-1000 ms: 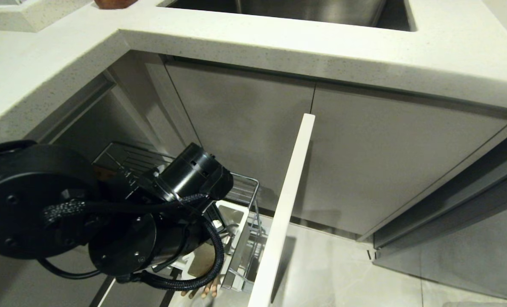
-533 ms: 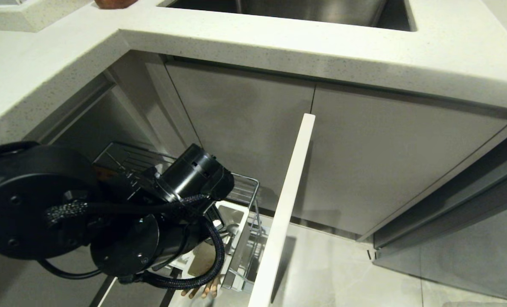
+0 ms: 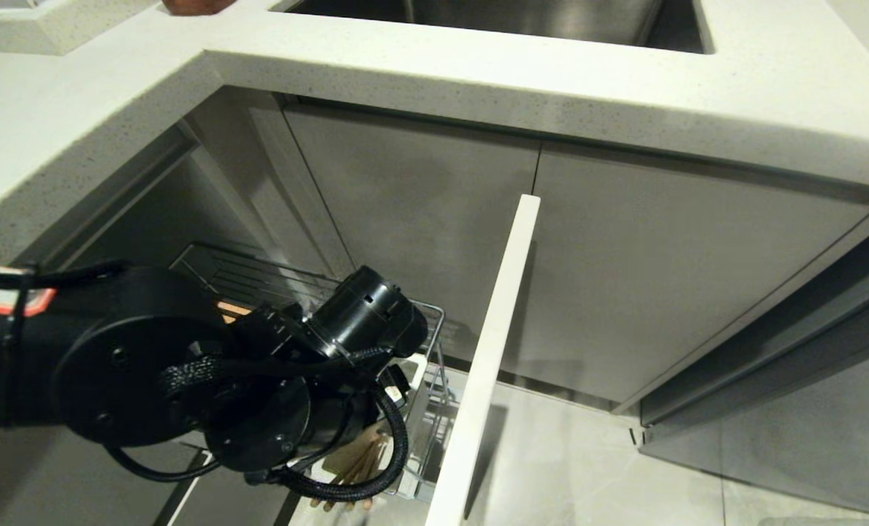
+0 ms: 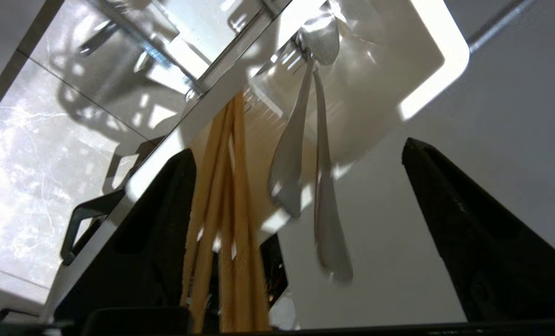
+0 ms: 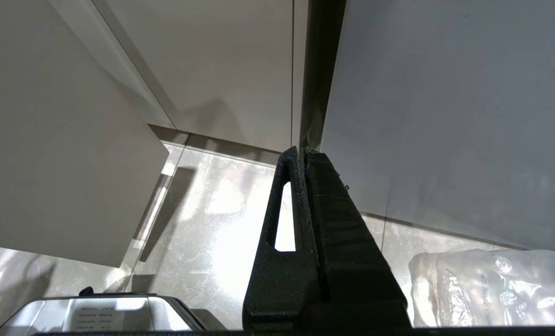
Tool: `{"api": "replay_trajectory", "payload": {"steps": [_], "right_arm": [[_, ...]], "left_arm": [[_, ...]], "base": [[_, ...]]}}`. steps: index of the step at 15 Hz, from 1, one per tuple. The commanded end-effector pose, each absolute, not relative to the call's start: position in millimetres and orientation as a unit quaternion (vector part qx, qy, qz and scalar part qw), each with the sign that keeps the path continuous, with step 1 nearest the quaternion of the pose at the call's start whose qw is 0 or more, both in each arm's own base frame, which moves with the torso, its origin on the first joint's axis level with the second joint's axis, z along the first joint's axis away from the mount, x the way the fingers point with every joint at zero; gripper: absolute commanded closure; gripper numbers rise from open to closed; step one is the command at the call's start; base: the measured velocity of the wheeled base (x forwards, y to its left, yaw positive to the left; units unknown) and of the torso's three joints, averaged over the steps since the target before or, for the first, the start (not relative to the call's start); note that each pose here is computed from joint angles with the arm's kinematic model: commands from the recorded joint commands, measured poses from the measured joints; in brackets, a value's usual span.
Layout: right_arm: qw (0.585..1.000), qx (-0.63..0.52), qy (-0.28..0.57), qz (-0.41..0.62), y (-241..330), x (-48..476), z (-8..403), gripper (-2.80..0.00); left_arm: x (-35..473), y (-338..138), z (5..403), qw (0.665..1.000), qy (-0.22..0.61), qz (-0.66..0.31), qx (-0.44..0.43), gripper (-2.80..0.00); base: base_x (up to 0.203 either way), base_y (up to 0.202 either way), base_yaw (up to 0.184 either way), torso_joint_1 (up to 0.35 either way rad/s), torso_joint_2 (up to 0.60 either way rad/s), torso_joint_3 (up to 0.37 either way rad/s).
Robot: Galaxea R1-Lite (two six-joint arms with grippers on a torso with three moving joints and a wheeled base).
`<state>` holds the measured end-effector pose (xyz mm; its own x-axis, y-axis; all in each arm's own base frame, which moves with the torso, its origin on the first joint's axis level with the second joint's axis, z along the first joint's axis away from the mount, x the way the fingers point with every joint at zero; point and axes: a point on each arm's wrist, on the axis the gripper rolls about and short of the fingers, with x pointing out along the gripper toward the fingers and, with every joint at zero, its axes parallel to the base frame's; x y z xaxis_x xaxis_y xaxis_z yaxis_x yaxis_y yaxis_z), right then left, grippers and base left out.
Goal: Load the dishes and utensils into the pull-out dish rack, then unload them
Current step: Take the spoon out of the cupboard
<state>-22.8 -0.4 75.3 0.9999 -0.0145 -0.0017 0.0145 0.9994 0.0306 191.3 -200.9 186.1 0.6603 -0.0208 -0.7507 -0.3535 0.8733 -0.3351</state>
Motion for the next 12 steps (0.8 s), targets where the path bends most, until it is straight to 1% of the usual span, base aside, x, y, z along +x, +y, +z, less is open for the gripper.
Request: {"api": "replay_trajectory", "payload": {"steps": [1, 4, 12], "right_arm": [[1.000, 0.015, 0.002, -0.007, 0, -23, 75, 0.00], [1.000, 0.015, 0.002, -0.008, 0, -23, 75, 0.00], [1.000, 0.015, 0.001, -0.007, 0, -23, 75, 0.00]], "left_arm": [[200, -204, 175, 0.879, 0.406, 0.109, -0.227, -2.80], [208, -204, 169, 0.878, 0.401, 0.116, -0.234, -2.80], [207, -200, 185, 0.885, 0.375, 0.113, -0.250, -2.80]], "base": [[0.000, 0.000, 0.000, 0.000, 0.00, 0.000], [0.000, 0.000, 0.000, 0.000, 0.00, 0.000], [0.000, 0.000, 0.000, 0.000, 0.00, 0.000]]}}
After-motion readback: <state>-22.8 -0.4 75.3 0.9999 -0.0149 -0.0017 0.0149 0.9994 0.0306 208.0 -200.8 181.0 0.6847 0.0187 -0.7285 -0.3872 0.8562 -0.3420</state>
